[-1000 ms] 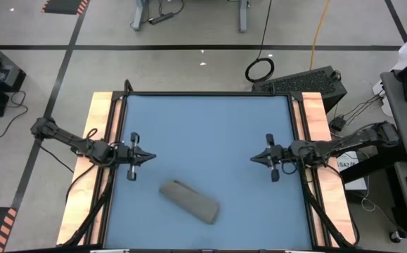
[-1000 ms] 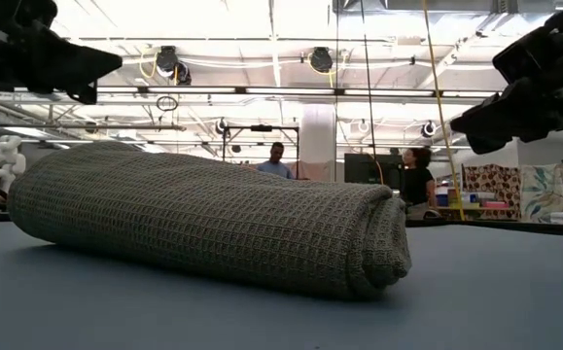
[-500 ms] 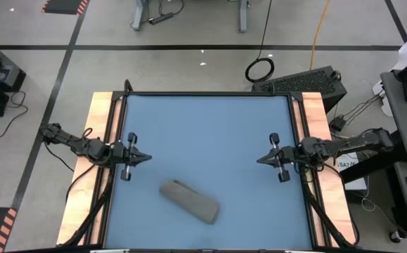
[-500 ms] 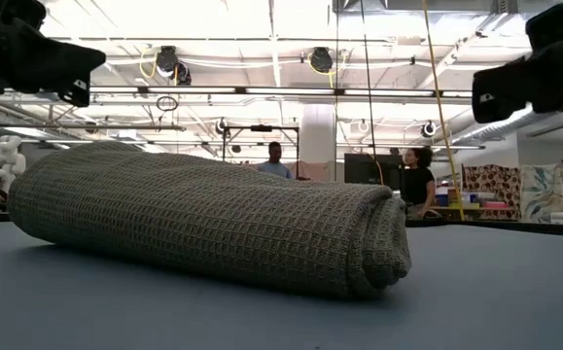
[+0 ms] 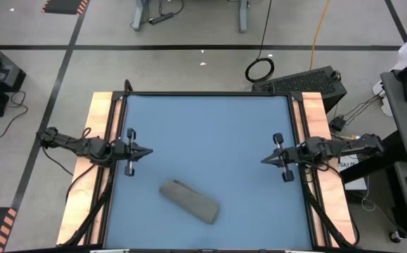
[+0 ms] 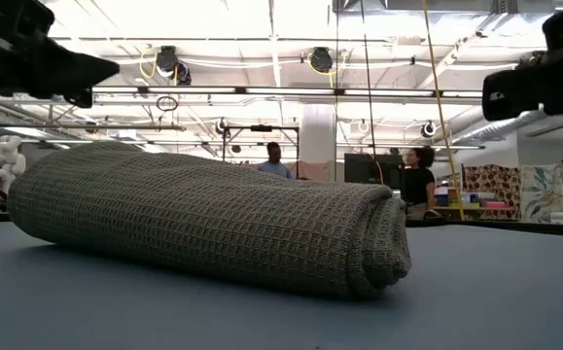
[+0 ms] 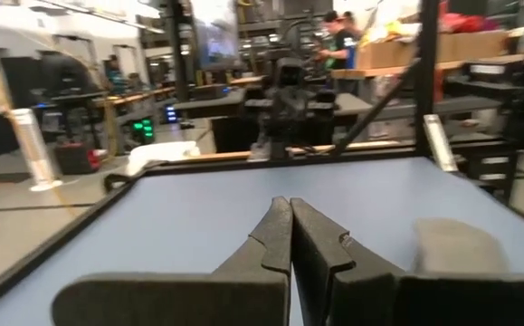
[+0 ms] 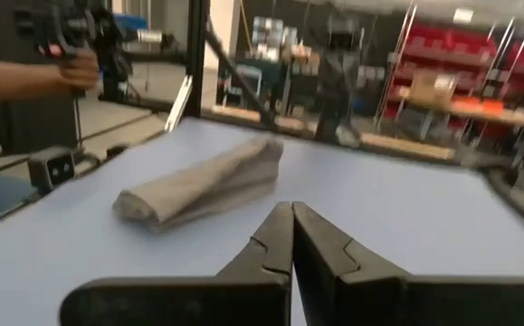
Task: Roll towel
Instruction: Return to Home Position
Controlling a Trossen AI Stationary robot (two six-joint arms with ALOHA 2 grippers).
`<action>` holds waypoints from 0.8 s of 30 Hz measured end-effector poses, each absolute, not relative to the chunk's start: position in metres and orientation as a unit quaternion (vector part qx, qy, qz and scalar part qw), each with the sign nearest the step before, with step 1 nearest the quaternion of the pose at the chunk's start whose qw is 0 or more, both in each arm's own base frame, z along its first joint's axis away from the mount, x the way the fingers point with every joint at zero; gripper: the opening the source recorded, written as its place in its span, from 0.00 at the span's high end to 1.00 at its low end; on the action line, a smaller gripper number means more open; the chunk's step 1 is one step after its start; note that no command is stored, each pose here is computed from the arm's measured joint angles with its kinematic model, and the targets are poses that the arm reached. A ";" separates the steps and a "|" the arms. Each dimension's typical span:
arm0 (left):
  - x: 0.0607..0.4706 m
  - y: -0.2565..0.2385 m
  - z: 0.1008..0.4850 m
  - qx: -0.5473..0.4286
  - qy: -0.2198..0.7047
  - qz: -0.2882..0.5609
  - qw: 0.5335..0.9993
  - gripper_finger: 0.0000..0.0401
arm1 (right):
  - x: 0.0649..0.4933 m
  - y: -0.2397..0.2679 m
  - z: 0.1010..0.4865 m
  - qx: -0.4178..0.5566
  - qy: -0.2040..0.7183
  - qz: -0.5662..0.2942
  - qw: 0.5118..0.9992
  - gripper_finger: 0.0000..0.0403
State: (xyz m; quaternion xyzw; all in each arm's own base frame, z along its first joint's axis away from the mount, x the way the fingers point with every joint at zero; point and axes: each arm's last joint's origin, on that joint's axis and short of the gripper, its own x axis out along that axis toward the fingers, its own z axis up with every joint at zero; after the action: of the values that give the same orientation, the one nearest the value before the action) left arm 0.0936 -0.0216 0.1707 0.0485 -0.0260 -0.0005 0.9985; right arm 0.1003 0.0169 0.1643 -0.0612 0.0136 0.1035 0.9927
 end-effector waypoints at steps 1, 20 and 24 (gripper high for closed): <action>0.094 -0.020 0.171 0.051 -0.025 0.010 0.998 0.99 | 0.099 0.017 0.166 -0.066 0.004 0.103 0.992 1.00; 0.097 -0.002 0.167 0.013 -0.007 0.004 1.000 0.99 | 0.096 0.016 0.170 -0.074 -0.023 0.099 0.992 1.00; 0.097 -0.002 0.167 0.003 -0.003 -0.011 1.000 0.99 | 0.096 0.016 0.170 -0.070 -0.023 0.100 0.992 1.00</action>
State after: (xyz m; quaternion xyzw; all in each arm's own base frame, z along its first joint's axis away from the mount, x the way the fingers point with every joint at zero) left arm 0.0971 -0.0021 0.1666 0.0026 -0.0034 -0.0106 0.9999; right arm 0.0956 0.0161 0.1700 -0.0704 -0.0231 0.0995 0.9923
